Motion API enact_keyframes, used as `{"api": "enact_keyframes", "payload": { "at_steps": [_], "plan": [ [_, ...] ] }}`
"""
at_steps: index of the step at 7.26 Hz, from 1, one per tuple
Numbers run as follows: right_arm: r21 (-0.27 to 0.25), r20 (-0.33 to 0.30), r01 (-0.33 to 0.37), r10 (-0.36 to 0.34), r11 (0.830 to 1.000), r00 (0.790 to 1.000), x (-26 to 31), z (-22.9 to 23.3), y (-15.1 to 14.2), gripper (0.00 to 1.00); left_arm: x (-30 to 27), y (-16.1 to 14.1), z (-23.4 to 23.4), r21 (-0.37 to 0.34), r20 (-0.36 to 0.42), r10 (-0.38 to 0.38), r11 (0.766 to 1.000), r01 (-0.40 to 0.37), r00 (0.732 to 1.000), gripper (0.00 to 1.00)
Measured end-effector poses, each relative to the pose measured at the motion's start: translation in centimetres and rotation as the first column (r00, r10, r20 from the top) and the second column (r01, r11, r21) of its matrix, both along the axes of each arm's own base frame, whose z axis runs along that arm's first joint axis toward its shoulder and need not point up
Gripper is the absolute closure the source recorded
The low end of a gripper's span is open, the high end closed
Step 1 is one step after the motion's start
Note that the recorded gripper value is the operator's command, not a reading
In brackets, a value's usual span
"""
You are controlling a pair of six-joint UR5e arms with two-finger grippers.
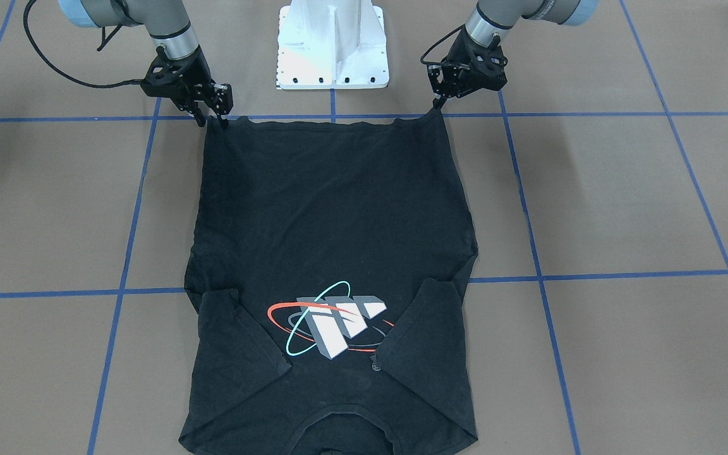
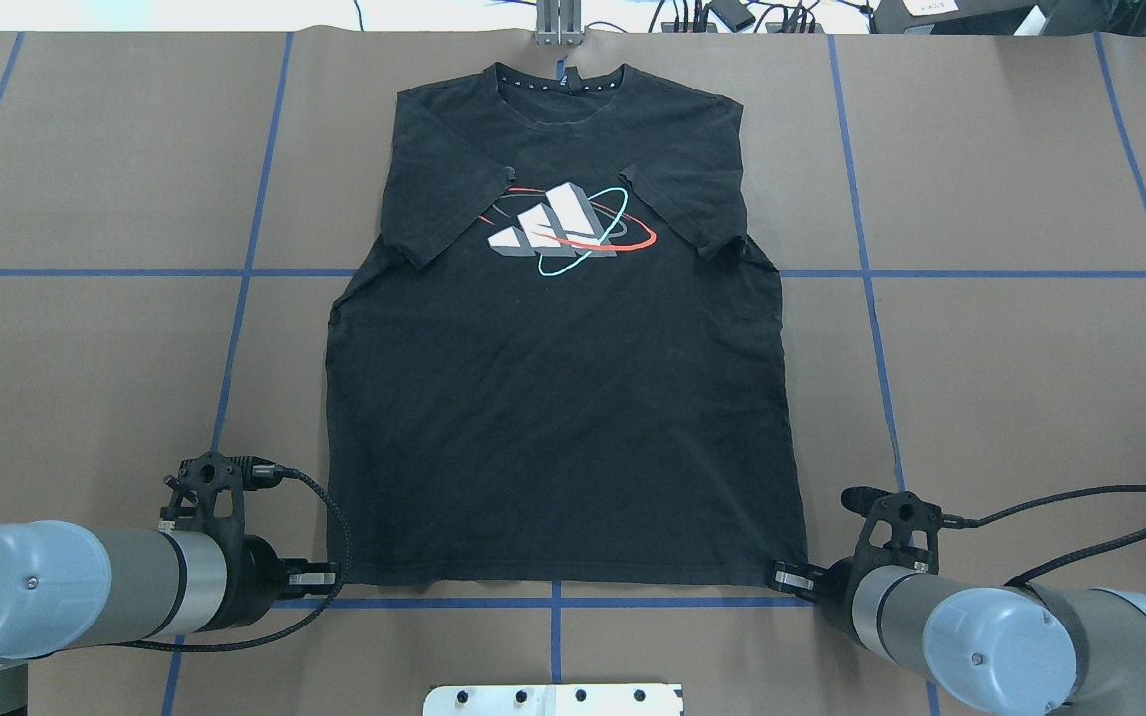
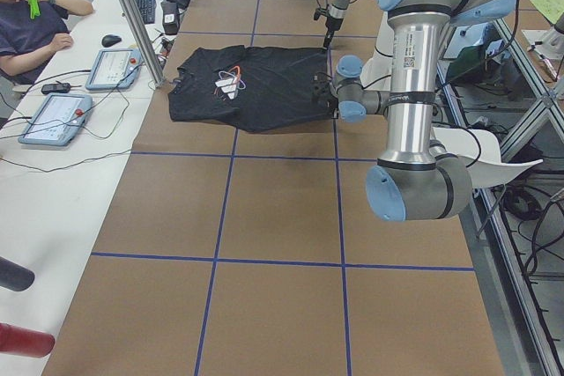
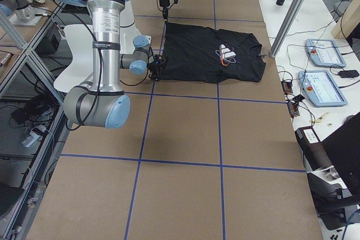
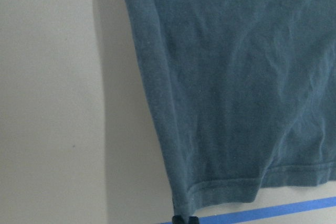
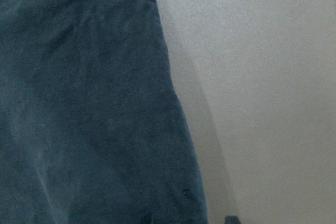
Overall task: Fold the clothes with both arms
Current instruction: 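Close both grippers on the hem corners nearest the robot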
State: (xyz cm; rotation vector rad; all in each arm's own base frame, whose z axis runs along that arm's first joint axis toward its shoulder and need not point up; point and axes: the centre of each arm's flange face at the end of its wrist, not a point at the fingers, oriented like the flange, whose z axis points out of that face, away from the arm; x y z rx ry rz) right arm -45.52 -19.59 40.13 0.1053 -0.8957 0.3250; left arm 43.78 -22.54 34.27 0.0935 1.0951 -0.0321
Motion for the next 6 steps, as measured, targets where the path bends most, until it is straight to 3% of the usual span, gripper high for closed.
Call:
{"api": "enact_keyframes", "payload": {
  "at_steps": [3, 4, 6],
  "plan": [
    [-0.003, -0.027, 0.018, -0.018, 1.0, 0.999, 0.2, -0.6, 1.0, 0.51, 0.0, 0.0, 0.0, 0.0, 0.0, 0.001, 1.0, -0.001, 1.0, 1.0],
    [-0.003, -0.029, 0.024, -0.024, 1.0, 0.999, 0.2, -0.7, 1.3, 0.64, 0.0, 0.0, 0.0, 0.0, 0.0, 0.001, 1.0, -0.001, 1.0, 1.0],
    [-0.004, -0.031, 0.031, -0.031, 1.0, 0.999, 0.1, -0.7, 1.6, 0.71, 0.0, 0.0, 0.0, 0.0, 0.0, 0.001, 1.0, -0.001, 1.0, 1.0]
  ]
}}
